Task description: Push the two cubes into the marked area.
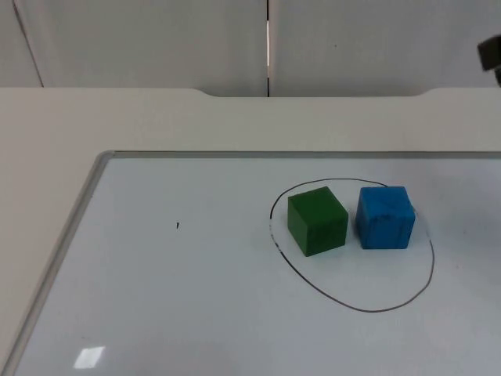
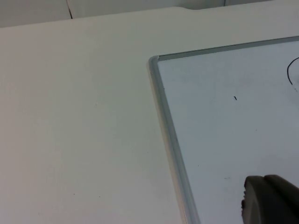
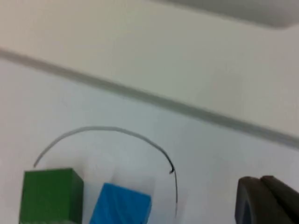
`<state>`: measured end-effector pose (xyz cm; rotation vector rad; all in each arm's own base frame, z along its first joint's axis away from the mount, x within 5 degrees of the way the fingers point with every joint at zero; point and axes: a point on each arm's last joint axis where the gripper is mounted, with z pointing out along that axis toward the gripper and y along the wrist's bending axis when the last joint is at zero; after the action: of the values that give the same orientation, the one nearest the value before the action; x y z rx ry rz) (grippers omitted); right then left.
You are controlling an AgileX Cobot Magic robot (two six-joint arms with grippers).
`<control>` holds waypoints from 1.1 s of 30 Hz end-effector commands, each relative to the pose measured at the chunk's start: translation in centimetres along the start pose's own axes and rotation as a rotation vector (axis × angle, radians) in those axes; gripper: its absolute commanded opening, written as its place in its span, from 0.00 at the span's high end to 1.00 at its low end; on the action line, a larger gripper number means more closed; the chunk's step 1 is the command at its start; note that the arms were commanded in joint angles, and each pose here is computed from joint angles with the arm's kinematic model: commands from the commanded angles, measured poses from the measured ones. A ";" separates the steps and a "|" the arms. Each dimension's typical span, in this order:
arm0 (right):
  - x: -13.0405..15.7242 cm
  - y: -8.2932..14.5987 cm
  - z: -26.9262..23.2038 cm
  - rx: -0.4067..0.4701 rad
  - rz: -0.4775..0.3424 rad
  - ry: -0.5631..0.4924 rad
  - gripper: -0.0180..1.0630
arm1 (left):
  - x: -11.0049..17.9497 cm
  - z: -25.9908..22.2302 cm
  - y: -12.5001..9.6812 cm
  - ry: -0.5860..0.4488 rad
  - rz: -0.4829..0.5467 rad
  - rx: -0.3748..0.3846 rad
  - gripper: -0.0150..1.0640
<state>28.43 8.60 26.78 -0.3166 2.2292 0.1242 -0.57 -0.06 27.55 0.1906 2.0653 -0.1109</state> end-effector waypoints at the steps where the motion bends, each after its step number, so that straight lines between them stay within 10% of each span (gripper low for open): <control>1: -0.9 -0.2 -2.1 0.008 -0.013 -0.055 0.98 | 0.0 0.1 0.0 -0.008 -0.006 -0.008 0.99; 21: -2.0 -0.9 -16.1 0.023 0.015 -0.377 0.98 | 0.0 0.1 0.0 -0.008 -0.006 -0.008 0.99; 33: -0.8 -1.1 -19.4 0.034 0.024 -0.401 0.98 | 0.0 0.1 0.0 -0.008 -0.006 -0.008 0.99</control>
<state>14.84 4.01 39.36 -0.2251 1.8412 0.1551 -0.57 -0.06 27.55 0.1906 2.0653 -0.1109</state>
